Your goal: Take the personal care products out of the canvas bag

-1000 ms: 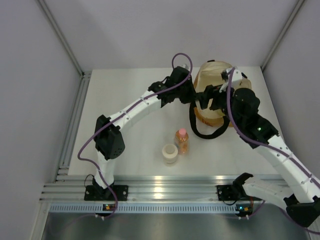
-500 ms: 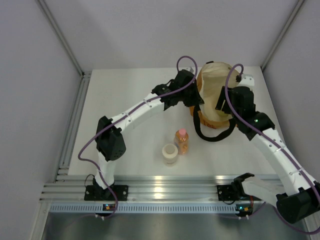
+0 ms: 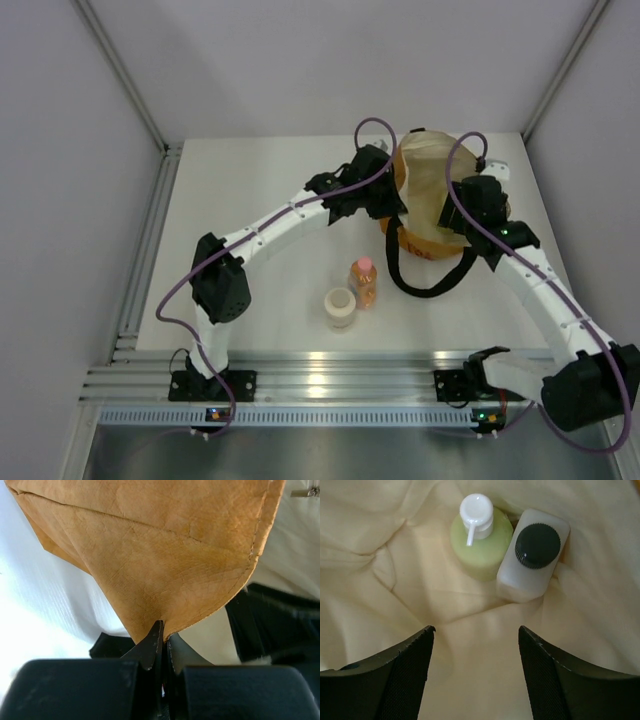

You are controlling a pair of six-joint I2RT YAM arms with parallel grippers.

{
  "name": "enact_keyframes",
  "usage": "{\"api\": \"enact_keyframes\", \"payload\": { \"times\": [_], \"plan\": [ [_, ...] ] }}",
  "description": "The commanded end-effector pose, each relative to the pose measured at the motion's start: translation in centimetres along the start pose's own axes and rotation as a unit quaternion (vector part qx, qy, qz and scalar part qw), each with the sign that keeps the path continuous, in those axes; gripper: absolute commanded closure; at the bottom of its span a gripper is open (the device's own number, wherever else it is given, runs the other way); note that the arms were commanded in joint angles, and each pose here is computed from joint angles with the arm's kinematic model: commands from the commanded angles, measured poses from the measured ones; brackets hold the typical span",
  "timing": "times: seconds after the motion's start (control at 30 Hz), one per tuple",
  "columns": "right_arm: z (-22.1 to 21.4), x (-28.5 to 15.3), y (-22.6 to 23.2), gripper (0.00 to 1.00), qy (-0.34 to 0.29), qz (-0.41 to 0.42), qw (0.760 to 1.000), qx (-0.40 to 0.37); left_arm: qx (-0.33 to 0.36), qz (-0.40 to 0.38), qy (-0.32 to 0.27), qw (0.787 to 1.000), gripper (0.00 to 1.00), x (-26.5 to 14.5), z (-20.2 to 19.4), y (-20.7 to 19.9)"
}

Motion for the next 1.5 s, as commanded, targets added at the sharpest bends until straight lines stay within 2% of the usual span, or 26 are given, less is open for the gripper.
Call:
{"api": "enact_keyframes", "payload": {
  "times": [0.0,0.37,0.8,1.27,1.37,1.47],
  "plan": [
    [2.9,1.4,0.3,0.34,-0.018,-0.013,1.0,-0.001,0.002,-0.018,-0.016,1.0,1.0,-2.2,0.6,-1.0],
    [6.6,3.9,2.7,0.4,-0.037,-0.009,0.999,-0.004,0.004,-0.011,-0.02,1.0,1.0,-2.4,0.5,-0.8],
    [7.4,8.4,2.8,0.42,-0.026,-0.061,0.997,-0.034,0.004,-0.012,-0.019,1.0,1.0,-2.4,0.5,-0.8],
    [4.8,13.1,2.0,0.45,0.001,-0.074,0.995,-0.072,0.008,-0.016,-0.018,1.0,1.0,-2.5,0.5,-0.9],
    [4.2,14.0,1.8,0.48,0.014,-0.069,0.995,-0.077,0.009,-0.017,-0.015,1.0,1.0,-2.5,0.4,-0.8],
    [3.6,14.6,1.8,0.55,0.019,-0.066,0.995,-0.075,0.008,-0.018,-0.013,1.0,1.0,-2.4,0.4,-0.9]
  ]
}}
Point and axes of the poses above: each gripper's point midway between its finger pads, its own x axis out along the fingers, its own y axis along the line the jaws close on, z = x × y, the point moved 10 cm from there along -x, back along the fingers, and after that the axes turned 7 degrees about x, right-handed, at the moved point
